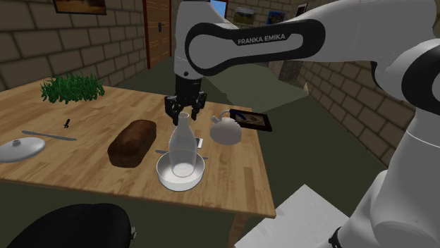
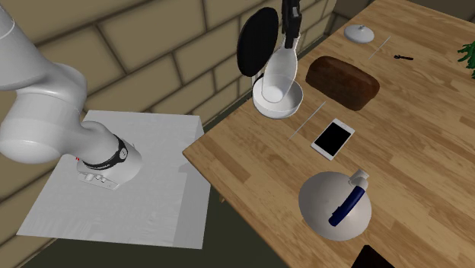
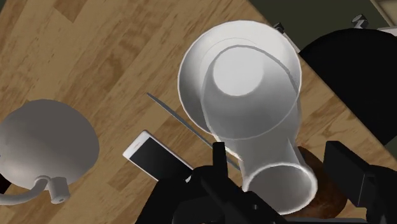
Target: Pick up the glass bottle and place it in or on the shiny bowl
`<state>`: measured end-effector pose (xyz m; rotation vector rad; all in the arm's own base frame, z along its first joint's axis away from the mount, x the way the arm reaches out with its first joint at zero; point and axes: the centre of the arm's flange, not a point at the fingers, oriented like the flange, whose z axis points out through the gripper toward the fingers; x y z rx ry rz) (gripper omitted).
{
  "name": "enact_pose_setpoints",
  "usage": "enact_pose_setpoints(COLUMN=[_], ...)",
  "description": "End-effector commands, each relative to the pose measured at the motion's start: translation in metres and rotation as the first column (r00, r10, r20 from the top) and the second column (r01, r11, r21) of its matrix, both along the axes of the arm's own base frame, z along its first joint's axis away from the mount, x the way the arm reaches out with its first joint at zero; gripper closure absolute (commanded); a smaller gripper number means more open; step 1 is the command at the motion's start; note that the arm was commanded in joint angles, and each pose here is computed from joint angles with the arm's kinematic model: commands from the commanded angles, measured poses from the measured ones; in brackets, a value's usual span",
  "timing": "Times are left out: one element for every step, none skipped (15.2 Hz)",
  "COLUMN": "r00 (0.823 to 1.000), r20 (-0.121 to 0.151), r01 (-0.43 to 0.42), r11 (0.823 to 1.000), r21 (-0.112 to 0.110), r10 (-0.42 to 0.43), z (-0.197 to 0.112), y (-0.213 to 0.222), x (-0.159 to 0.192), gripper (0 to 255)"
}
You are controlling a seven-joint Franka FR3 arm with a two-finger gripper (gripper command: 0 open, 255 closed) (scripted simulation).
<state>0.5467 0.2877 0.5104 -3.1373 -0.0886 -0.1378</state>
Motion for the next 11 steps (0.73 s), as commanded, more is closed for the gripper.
enact_pose_setpoints(r00=[1.0,1.0,1.0,1.0,1.0,1.0,1.0,1.0,1.0,1.0,1.0], r20=[0.0,0.0,0.0,0.0,0.0,0.0,0.0,0.0,0.0,0.0,0.0], r01=[0.0,0.0,0.0,0.0,0.0,0.0,0.0,0.0,0.0,0.0,0.0], r11=[1.0,1.0,1.0,1.0,1.0,1.0,1.0,1.0,1.0,1.0,1.0], r21=[0.0,0.0,0.0,0.0,0.0,0.0,0.0,0.0,0.0,0.0,0.0], r10=[0.0,0.0,0.0,0.0,0.0,0.0,0.0,0.0,0.0,0.0,0.0], z=[0.0,0.0,0.0,0.0,0.0,0.013,0.026,0.04,0.05,0.05,0.05], y=[0.0,0.0,0.0,0.0,0.0,0.0,0.0,0.0,0.0,0.0,0.0], x=[0.0,0.0,0.0,0.0,0.0,-0.001,-0.002,-0.004,-0.004,-0.004,-0.004], gripper=[0,0,0,0,0,0,0,0,0,0,0])
